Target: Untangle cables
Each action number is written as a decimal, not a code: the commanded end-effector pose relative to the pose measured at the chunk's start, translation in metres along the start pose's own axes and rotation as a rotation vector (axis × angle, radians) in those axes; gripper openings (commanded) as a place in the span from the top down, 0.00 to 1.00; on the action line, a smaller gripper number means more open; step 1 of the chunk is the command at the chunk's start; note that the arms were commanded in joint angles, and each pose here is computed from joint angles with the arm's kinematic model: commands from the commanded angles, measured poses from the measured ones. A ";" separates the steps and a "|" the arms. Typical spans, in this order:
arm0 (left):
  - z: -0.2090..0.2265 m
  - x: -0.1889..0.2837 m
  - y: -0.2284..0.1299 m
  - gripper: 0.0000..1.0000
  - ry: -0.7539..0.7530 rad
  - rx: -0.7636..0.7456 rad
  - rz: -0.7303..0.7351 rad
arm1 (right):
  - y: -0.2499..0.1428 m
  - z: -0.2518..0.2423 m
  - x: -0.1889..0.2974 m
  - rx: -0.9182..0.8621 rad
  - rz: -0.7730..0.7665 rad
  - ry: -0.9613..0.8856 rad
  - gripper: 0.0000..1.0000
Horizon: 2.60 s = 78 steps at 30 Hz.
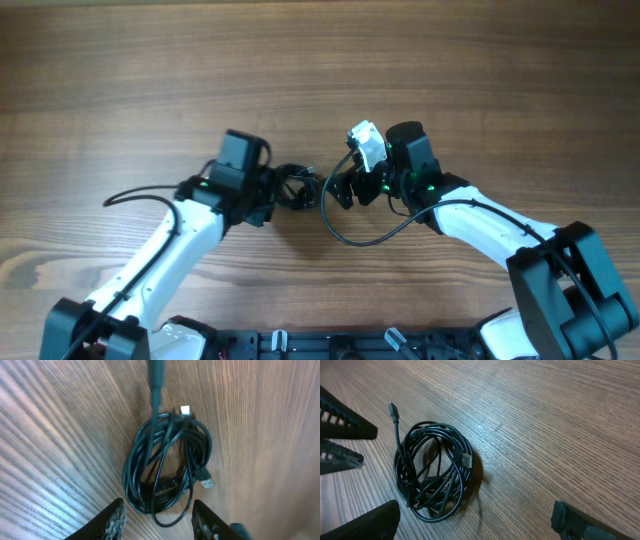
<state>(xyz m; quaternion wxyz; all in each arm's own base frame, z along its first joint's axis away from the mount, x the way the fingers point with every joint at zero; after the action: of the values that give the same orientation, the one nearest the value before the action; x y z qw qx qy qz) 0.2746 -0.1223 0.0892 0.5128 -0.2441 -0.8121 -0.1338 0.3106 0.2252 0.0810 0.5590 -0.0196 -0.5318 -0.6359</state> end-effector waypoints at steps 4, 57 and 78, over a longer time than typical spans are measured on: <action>0.023 -0.042 0.009 0.56 0.168 -0.111 -0.127 | -0.002 -0.003 -0.003 -0.026 0.009 -0.008 0.01; -0.055 0.077 -0.016 0.96 -0.339 0.318 0.910 | 0.073 0.048 0.000 0.390 -0.394 0.222 0.29; -0.056 0.077 -0.023 0.96 -0.351 0.251 0.912 | 0.071 0.033 -0.003 0.420 -0.380 0.145 0.96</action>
<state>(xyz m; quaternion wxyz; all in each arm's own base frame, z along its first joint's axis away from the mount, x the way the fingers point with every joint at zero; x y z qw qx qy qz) 0.2778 -0.1453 0.1718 0.4228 -0.5061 -0.7074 0.2545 0.3308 0.2765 0.1596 0.4639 0.2996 -0.5875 -0.5915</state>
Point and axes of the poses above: each gripper's point midway between its finger pads, its own x axis back along the fingers, its own z axis along the line the jaws close on, y = z × x, the point moved 3 cm from there along x, back along the fingers, and after that the axes turned 8 degrees about -x, right-handed, at the moved point
